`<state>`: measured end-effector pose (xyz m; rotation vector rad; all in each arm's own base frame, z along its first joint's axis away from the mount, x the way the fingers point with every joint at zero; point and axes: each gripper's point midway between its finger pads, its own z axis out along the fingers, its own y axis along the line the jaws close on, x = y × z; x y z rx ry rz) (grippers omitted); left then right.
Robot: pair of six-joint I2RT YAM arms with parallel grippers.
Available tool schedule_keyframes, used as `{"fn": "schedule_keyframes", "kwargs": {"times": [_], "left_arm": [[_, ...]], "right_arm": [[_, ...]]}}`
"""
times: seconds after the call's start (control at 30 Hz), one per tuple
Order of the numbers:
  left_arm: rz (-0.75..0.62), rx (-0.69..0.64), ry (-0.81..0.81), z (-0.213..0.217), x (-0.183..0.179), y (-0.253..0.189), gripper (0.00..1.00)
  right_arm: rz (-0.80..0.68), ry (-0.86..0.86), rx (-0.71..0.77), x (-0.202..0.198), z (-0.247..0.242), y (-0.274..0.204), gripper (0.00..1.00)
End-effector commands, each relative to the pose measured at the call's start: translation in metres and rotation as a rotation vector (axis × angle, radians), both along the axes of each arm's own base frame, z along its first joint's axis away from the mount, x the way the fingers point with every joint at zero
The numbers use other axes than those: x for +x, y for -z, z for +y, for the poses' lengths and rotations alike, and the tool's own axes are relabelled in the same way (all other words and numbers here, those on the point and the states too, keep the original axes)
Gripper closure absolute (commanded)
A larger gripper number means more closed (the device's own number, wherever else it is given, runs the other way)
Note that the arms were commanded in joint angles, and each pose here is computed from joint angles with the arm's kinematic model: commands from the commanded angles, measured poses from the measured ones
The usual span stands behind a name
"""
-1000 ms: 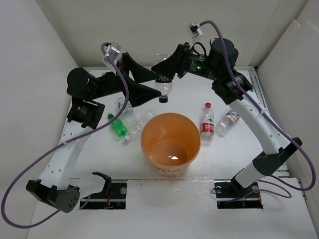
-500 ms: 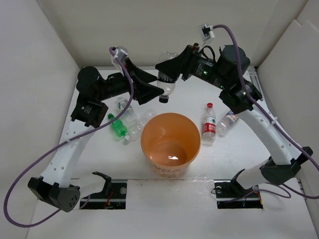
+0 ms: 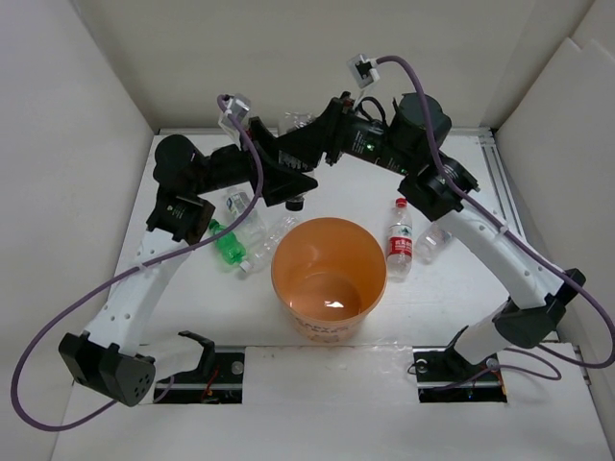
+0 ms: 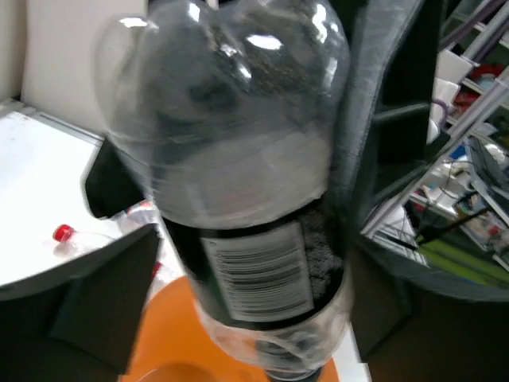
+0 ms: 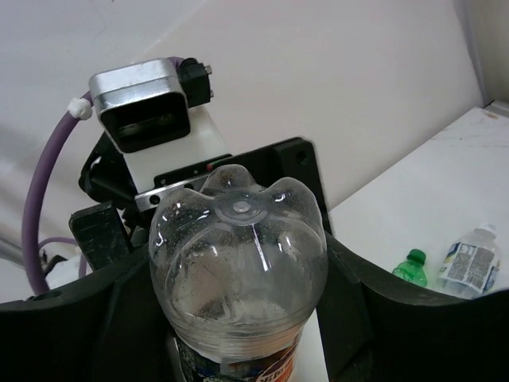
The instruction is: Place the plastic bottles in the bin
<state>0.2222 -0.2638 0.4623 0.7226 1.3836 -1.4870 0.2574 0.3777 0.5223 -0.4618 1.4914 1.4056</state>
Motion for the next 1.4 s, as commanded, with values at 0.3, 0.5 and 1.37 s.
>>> {"fn": "schedule_keyframes", "kwargs": {"times": [0.3, 0.5, 1.37], "left_arm": [[-0.003, 0.03, 0.044, 0.005, -0.019, 0.038, 0.85], [0.024, 0.136, -0.001, -0.026, -0.04, 0.08, 0.91], [0.092, 0.166, -0.295, -0.034, -0.043, 0.07, 0.0]], "right_arm": [[-0.048, 0.216, -0.041, -0.004, -0.061, -0.006, 0.0], [0.065, 0.557, -0.219, 0.013, -0.159, 0.058, 0.0], [0.833, 1.359, -0.548, 0.067, -0.405, 0.327, 0.0]]}}
